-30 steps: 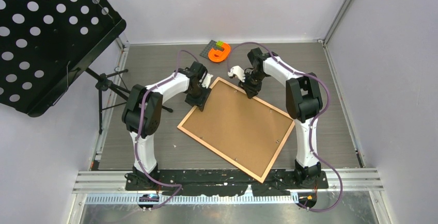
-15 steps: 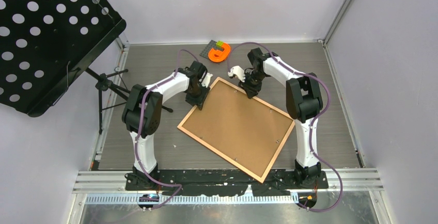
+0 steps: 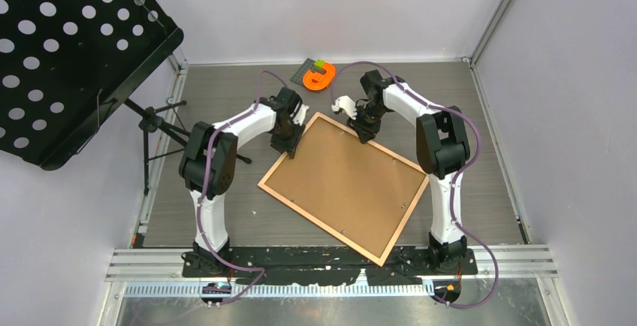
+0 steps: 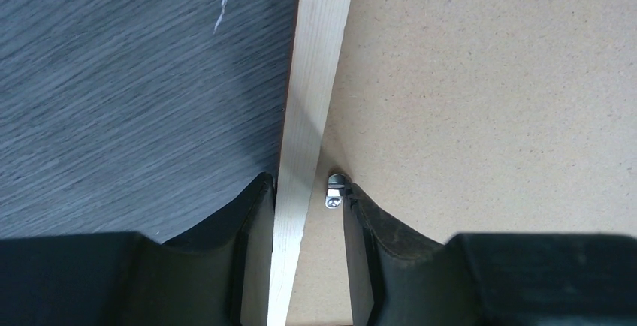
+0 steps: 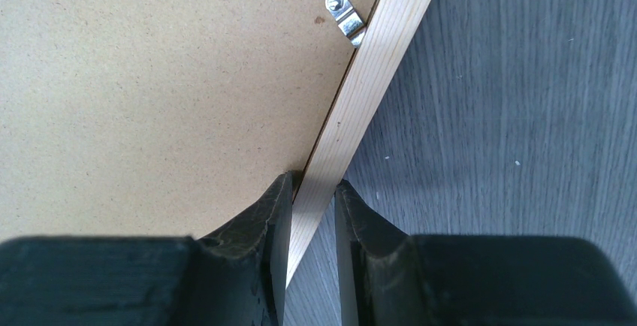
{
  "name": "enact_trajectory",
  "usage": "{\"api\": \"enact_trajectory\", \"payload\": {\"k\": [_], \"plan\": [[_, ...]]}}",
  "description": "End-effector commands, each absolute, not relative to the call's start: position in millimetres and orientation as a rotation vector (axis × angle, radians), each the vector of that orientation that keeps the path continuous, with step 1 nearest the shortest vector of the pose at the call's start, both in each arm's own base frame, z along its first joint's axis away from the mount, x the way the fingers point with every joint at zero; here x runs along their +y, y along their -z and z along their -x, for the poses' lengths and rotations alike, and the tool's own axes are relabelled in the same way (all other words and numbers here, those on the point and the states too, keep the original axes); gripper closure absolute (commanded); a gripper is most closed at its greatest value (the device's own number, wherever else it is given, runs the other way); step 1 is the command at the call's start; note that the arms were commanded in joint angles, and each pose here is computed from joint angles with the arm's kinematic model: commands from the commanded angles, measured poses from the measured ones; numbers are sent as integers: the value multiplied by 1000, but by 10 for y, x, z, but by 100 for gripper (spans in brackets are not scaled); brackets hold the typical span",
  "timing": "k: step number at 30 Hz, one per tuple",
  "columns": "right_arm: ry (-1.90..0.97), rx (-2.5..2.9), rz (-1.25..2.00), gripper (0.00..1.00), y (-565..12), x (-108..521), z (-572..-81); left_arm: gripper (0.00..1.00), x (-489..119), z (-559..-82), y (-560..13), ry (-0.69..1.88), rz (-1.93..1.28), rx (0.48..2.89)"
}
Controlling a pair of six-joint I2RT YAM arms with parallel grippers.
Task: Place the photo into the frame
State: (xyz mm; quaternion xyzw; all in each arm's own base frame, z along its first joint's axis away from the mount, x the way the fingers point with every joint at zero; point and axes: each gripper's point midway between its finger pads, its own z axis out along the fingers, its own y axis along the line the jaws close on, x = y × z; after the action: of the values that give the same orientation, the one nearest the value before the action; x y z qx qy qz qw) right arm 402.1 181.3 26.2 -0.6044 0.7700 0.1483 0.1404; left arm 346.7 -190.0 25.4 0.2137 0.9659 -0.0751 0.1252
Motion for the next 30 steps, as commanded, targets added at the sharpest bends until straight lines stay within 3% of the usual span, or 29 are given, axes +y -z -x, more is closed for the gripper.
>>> {"api": "enact_trajectory", "payload": {"k": [1,14,20,30], "plan": [[-461,2214,1806,94,-119,1824,-3896,67,-1979,-3675,-188,223,-562,2767],[-464,2215,1799,94,-107,1833,-3893,78,-1899,-3625,-188,217,-546,2767],[-460,2224,1788,94,-102,1832,-3900,79,-1905,-3585,-198,235,-548,2769],[-440,2242,1718,94,-170,1882,-4025,33,-1881,-3631,-446,254,-534,2710]]}}
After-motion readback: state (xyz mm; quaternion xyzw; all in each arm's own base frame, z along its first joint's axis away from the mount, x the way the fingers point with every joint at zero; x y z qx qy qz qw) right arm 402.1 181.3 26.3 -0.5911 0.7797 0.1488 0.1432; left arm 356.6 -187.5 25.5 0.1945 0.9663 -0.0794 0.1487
